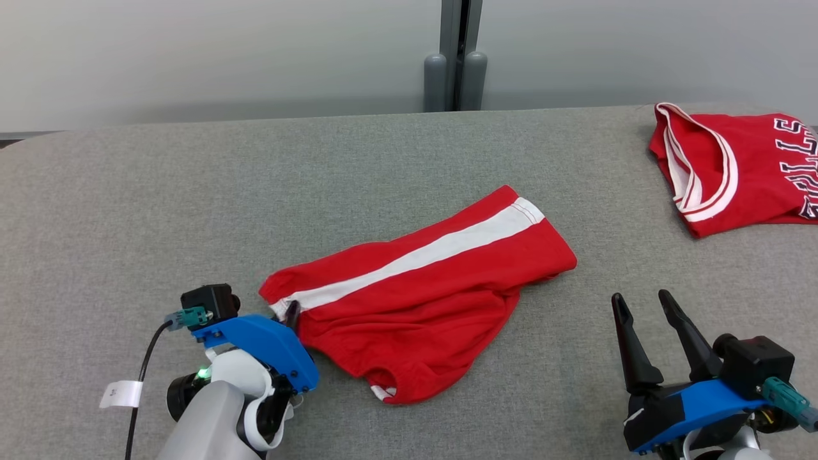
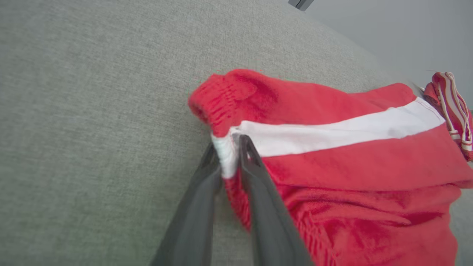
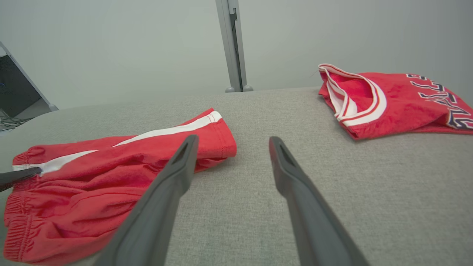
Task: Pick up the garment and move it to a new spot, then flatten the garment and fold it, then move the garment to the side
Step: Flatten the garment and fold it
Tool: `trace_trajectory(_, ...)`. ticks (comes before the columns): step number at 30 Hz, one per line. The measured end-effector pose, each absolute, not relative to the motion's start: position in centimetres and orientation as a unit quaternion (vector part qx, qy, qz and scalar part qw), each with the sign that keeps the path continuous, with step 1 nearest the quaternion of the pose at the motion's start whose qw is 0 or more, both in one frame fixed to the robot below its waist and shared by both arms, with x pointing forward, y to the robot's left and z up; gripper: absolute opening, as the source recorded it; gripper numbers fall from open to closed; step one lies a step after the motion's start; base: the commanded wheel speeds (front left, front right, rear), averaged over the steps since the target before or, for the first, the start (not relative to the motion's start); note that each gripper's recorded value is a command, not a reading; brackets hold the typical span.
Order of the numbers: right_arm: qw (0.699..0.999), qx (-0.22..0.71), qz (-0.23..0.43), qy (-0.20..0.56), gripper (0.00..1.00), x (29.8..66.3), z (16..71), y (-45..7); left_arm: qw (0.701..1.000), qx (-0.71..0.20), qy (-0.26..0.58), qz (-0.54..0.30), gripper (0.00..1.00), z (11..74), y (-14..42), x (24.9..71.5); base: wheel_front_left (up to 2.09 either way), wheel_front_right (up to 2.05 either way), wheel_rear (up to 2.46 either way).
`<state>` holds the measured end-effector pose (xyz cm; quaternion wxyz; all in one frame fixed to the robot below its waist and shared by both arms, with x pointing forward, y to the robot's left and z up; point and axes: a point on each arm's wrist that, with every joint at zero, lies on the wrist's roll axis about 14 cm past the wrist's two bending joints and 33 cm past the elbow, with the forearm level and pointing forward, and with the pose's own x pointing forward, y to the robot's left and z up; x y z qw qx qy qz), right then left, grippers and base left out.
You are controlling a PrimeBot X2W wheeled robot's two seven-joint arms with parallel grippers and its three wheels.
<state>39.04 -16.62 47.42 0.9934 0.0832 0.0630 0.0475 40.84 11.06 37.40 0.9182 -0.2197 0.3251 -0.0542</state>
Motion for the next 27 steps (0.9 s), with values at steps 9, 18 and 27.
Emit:
trace_trajectory(9, 0.991, 0.082, 0.087, 0.061, 1.0, 42.3, 49.8, -14.2, 0.926, -0.212, 0.305, -0.061, 0.0, 37.7, 11.4, 40.9, 0.0, 0.0, 0.0)
trace_trajectory(18, 0.954, 0.086, 0.129, 0.255, 1.0, 48.7, 46.8, -11.4, 0.933, -0.191, 0.293, -0.09, 0.0, 37.7, 10.8, 40.7, 0.0, 0.0, 0.0)
trace_trajectory(27, 0.917, 0.074, 0.116, 0.374, 1.0, 52.0, 42.6, -11.7, 0.932, -0.191, 0.296, -0.086, 0.0, 36.8, 11.1, 41.1, 0.0, 0.0, 0.0)
